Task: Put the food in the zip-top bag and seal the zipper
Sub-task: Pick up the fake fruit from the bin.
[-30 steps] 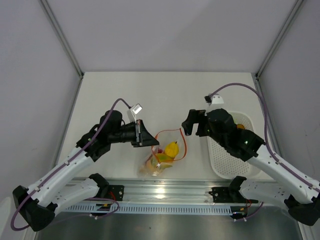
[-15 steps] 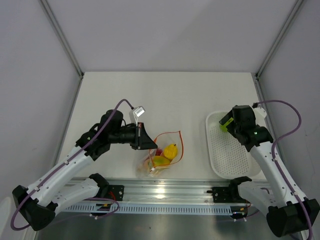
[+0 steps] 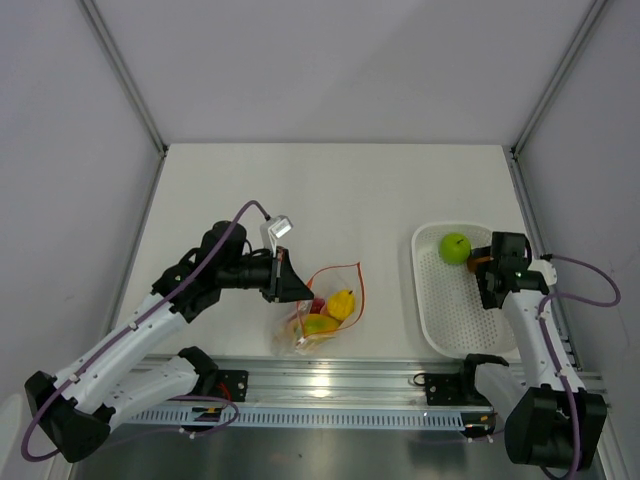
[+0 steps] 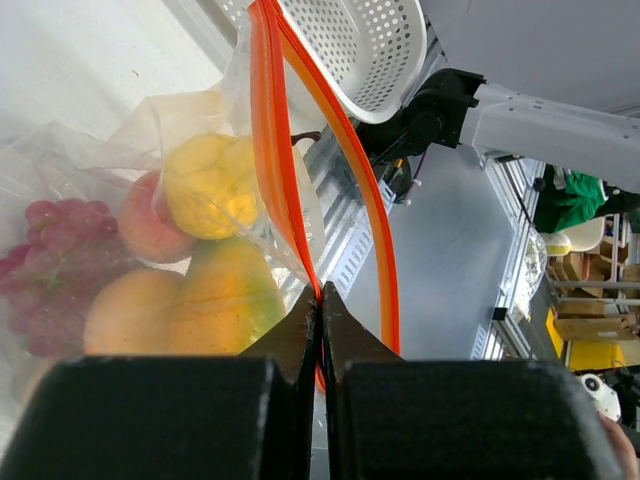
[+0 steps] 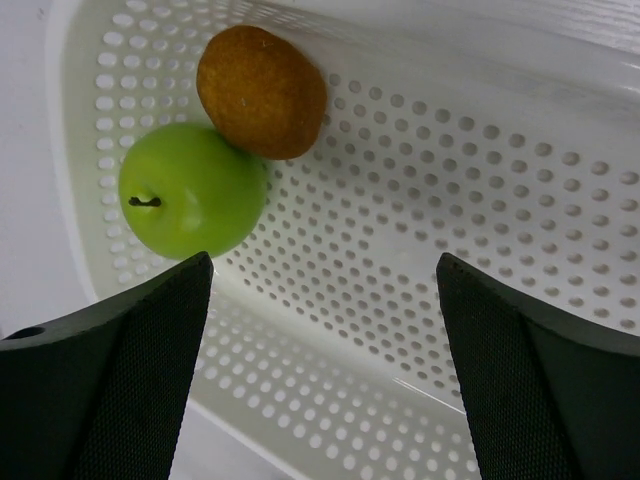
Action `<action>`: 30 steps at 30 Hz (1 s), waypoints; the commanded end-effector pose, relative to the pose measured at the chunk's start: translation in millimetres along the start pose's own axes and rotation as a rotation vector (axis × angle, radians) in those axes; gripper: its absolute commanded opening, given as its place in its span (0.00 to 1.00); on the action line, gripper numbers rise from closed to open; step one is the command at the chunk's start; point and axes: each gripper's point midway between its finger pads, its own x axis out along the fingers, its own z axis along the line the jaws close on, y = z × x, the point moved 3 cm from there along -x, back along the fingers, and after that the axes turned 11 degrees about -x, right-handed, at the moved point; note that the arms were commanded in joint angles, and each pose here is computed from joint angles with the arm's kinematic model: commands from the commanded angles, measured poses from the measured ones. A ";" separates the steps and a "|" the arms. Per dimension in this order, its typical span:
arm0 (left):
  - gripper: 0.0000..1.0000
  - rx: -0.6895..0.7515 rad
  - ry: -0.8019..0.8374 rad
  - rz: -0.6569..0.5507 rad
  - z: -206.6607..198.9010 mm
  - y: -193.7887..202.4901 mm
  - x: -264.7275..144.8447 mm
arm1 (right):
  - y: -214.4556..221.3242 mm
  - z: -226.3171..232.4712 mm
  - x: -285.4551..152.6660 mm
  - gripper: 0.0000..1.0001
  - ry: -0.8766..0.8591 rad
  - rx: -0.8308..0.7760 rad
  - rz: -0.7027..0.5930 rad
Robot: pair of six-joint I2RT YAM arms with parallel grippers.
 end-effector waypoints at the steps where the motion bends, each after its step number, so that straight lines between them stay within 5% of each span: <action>1: 0.01 0.068 0.014 -0.015 -2.6 -4.6 -3.0 | -16.7 16.4 6.0 0.93 -0.039 0.135 -0.073; 30: 0.01 0.093 0.025 -0.003 -4.4 -4.4 -6.0 | -32.0 36.8 81.9 0.90 0.084 0.182 -0.160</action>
